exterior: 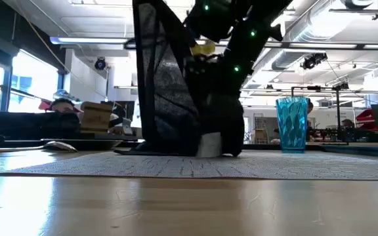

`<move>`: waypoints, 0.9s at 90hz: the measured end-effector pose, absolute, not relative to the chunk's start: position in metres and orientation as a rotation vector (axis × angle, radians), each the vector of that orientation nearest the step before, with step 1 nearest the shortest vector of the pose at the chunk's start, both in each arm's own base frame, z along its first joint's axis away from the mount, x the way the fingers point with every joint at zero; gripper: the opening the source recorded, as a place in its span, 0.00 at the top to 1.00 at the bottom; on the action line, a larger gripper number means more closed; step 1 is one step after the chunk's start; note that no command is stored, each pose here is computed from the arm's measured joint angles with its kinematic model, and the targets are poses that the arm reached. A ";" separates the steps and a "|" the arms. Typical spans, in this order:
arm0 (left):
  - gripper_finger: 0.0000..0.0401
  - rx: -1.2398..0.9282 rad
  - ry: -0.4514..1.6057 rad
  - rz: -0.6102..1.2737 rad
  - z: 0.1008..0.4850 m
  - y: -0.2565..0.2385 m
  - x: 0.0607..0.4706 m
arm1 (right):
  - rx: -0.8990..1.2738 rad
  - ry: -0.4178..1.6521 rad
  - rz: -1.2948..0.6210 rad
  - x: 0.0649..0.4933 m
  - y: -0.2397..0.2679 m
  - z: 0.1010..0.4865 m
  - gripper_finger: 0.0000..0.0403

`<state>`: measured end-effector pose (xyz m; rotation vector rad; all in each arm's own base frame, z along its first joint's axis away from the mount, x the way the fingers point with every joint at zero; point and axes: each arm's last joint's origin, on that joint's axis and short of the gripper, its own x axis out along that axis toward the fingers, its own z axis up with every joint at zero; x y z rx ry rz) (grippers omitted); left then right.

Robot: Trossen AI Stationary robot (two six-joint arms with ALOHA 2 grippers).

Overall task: Set table place
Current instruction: Fold the black table napkin

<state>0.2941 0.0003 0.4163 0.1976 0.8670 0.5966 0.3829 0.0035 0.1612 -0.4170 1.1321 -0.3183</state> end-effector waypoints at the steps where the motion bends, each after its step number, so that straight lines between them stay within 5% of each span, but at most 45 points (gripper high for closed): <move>1: 1.00 0.197 0.867 0.596 0.416 0.000 0.294 | -0.416 1.138 -0.319 0.382 0.003 0.161 0.43; 43: 1.00 0.192 0.867 0.599 0.416 0.000 0.294 | -0.193 1.340 -0.443 0.346 0.011 0.156 0.43; 81: 1.00 0.191 0.865 0.601 0.416 0.000 0.294 | 0.206 0.776 -0.537 0.273 0.025 0.172 0.43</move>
